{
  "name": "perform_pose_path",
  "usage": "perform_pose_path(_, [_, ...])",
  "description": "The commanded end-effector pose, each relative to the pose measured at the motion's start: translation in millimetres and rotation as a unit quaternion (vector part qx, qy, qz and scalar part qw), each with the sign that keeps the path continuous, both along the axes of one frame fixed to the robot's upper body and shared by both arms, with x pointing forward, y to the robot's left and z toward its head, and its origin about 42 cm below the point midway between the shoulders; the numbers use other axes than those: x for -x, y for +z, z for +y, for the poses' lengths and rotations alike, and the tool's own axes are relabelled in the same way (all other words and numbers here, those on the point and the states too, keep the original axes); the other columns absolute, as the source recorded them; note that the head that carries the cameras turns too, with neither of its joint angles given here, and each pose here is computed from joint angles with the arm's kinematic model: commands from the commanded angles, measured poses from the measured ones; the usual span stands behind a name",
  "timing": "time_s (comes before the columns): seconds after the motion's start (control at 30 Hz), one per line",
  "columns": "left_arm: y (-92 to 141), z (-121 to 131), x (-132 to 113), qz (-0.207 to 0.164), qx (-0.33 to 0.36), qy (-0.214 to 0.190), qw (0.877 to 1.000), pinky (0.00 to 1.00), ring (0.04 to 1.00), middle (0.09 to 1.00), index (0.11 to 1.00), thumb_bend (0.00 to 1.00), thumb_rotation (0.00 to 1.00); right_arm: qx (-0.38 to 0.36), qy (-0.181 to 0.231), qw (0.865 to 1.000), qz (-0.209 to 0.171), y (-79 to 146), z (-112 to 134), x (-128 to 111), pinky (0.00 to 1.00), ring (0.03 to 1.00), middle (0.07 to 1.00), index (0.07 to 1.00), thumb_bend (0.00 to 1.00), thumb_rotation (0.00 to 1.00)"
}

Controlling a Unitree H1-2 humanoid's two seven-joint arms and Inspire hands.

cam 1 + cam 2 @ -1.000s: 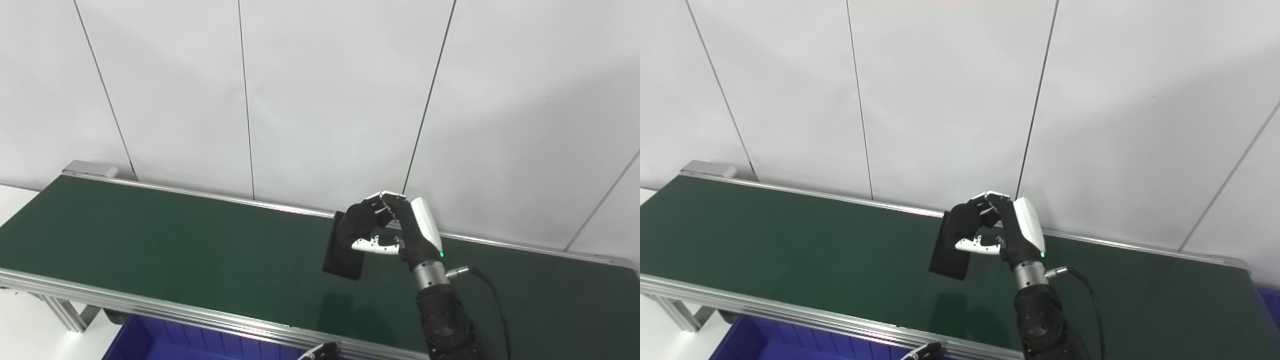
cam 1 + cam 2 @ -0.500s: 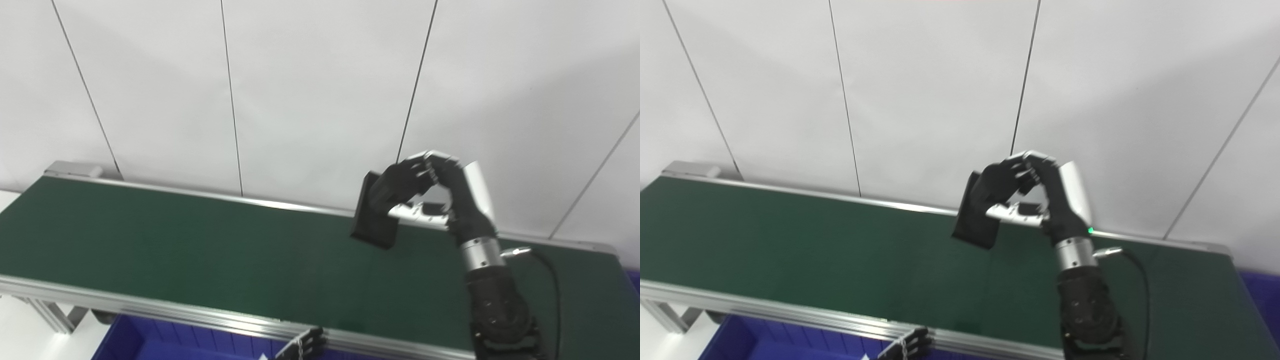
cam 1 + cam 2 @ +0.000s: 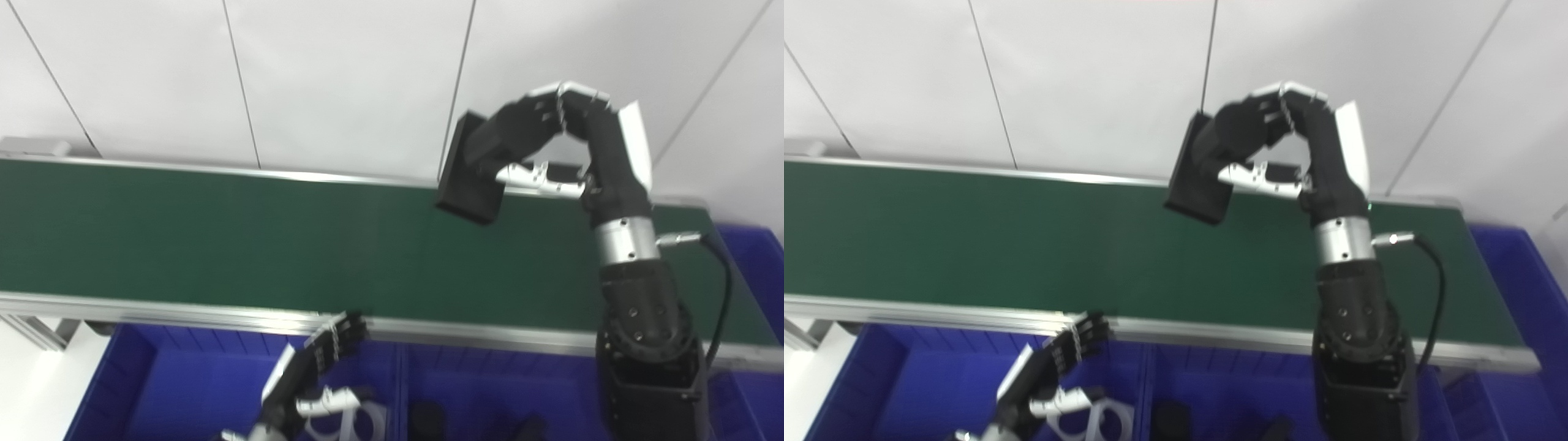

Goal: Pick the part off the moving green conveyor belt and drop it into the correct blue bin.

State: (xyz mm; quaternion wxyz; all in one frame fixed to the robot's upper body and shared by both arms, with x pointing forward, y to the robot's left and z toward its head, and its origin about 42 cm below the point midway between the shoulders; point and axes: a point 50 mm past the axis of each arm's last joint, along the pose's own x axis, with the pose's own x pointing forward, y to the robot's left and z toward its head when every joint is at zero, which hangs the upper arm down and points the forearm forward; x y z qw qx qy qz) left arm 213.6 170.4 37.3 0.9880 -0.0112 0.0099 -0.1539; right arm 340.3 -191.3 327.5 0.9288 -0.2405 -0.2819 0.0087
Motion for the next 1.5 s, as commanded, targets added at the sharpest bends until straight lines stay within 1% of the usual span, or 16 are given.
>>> perform_pose_path(0.0, [13,0,-6,-0.023,0.001,-0.005,1.000,0.78,0.830,0.857,0.877,0.95,0.39,-0.003,-0.010,1.000,-0.016,9,-8,9,0.39,0.434,0.480,0.500,0.52,0.00])
perform_pose_path(0.1, [16,1,-6,-0.022,-0.002,-0.003,1.000,0.78,0.823,0.857,0.875,0.96,0.39,-0.006,-0.012,1.000,-0.011,8,-14,19,0.39,0.430,0.482,0.503,0.52,0.00])
perform_pose_path(0.23, [21,3,-6,-0.025,-0.001,-0.003,1.000,0.76,0.812,0.848,0.871,0.94,0.38,0.000,-0.023,1.000,-0.007,5,-21,36,0.37,0.425,0.476,0.509,0.52,0.00])
perform_pose_path(0.43, [26,5,-6,-0.028,-0.001,-0.002,1.000,0.76,0.811,0.846,0.872,0.92,0.37,0.000,-0.030,1.000,0.004,-2,-24,60,0.38,0.436,0.485,0.499,0.52,0.00])
perform_pose_path(0.53, [28,7,-4,-0.031,-0.001,-0.003,1.000,0.76,0.810,0.845,0.871,0.92,0.38,-0.004,-0.031,0.999,0.008,-5,-25,70,0.37,0.426,0.487,0.510,0.52,0.00])
perform_pose_path(0.73, [33,11,-1,-0.038,-0.002,-0.007,0.999,0.74,0.801,0.842,0.872,0.90,0.37,-0.001,-0.048,0.998,0.028,-17,-26,93,0.35,0.418,0.489,0.516,0.51,0.00])
perform_pose_path(0.87, [37,15,0,-0.039,-0.001,-0.008,0.999,0.74,0.799,0.838,0.872,0.90,0.37,0.001,-0.051,0.997,0.052,-29,-26,106,0.34,0.416,0.491,0.519,0.51,0.00])
perform_pose_path(0.97, [39,18,1,-0.038,-0.001,-0.008,0.999,0.73,0.797,0.838,0.875,0.91,0.38,-0.010,-0.052,0.996,0.077,-42,-25,113,0.34,0.413,0.494,0.515,0.51,0.00])
perform_pose_path(1.13, [42,21,2,-0.037,-0.001,-0.009,0.999,0.73,0.800,0.840,0.876,0.92,0.39,-0.003,-0.059,0.991,0.117,-66,-22,123,0.33,0.408,0.491,0.517,0.51,0.00])
perform_pose_path(1.27, [44,23,2,-0.037,-0.003,-0.008,0.999,0.74,0.802,0.836,0.878,0.94,0.41,-0.004,-0.066,0.988,0.138,-79,-18,127,0.33,0.406,0.489,0.521,0.51,0.00])
perform_pose_path(1.47, [48,25,1,-0.039,-0.005,-0.007,0.999,0.73,0.793,0.828,0.878,0.94,0.42,-0.013,-0.067,0.982,0.176,-104,-15,131,0.37,0.422,0.494,0.509,0.52,0.00])
